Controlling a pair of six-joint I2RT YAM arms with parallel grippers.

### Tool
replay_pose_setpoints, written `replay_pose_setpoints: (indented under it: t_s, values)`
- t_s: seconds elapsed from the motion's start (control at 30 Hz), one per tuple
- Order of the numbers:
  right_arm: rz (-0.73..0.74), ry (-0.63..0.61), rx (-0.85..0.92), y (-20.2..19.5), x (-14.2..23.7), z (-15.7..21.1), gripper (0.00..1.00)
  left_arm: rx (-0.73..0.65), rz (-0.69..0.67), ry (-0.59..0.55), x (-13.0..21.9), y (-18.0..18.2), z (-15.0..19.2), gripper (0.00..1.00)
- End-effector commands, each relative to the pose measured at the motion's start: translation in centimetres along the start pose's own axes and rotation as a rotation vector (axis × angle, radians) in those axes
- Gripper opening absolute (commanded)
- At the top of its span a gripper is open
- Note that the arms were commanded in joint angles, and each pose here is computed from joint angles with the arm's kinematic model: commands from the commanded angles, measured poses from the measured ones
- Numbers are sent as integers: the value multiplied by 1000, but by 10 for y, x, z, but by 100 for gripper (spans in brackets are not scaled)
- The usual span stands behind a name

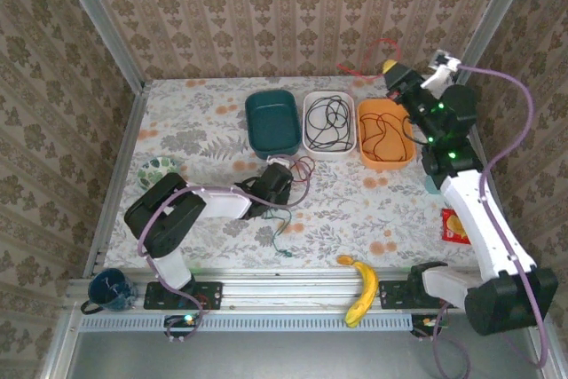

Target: Untangle the cables

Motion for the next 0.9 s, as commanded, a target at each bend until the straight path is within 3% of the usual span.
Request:
replay_pose_setpoints:
  t_s: [0.0, 0.17, 0.5, 0.87]
  values:
    - [157, -53, 42, -30, 11, -11, 0, 24, -69, 79, -3, 20, 26, 0]
    - [271, -31, 89, -63, 10, -13, 0, 23, -72, 77, -2, 20, 26, 0]
    - [530, 162, 208, -144, 6, 38, 0, 16, -79, 65, 1, 20, 25, 0]
    - [973, 339, 292, -227, 37, 91, 5, 11, -82, 67, 0, 19, 24, 0]
Point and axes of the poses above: each hand's point on the last joint's axis, 136 mm out from that joint toward the fingers, its own x axis back along the fingers, its own y axis along the line the jaws close on, z = x × y, the point moved 4 cm from there along x, back along the fingers, and after that the axes turned 1 degree about -x, right-handed, at the moved point
